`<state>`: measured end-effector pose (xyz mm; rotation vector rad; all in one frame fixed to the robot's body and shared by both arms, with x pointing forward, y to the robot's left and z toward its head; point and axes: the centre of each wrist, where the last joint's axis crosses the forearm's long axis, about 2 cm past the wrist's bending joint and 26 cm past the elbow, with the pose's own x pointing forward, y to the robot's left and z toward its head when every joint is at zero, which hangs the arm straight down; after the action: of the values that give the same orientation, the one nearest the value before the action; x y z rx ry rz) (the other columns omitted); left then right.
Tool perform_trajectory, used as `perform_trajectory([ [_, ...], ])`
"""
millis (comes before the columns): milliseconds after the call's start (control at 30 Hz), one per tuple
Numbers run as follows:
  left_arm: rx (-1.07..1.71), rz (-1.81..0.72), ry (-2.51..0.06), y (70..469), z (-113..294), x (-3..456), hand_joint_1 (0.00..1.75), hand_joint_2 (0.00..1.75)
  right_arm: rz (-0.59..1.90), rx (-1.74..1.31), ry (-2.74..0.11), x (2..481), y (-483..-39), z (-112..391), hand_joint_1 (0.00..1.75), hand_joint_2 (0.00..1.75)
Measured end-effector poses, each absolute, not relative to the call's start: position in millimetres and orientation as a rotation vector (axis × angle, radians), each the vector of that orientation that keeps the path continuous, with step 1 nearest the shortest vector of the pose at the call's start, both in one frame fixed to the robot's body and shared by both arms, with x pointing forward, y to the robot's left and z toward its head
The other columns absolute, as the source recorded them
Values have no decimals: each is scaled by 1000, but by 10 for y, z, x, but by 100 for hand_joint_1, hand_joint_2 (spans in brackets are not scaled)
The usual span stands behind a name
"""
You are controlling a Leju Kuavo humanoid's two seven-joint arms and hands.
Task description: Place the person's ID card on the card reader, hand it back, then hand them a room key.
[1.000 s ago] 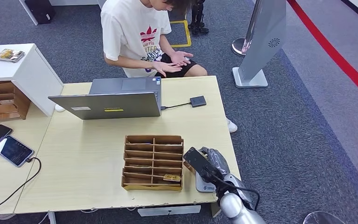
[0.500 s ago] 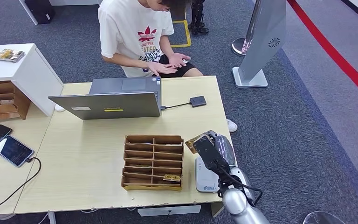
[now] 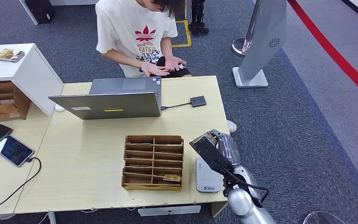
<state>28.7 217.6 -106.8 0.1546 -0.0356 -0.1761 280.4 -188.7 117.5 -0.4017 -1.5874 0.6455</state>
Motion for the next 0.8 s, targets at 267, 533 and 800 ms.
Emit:
perform_trajectory([
  [267,150,-163,-36,2177,-1069,276,0,175,710,-436,-1561,2705,-2060,1130,175,175],
  [533,149,-154,-39,2177,-1070,268,0,175,754,-441,-1536,2640,-2161,1095,175,175],
  [800,148,-150,-38,2178,-1070,266,0,175,790,-454,-1515,2595,-2234,1078,175,175],
])
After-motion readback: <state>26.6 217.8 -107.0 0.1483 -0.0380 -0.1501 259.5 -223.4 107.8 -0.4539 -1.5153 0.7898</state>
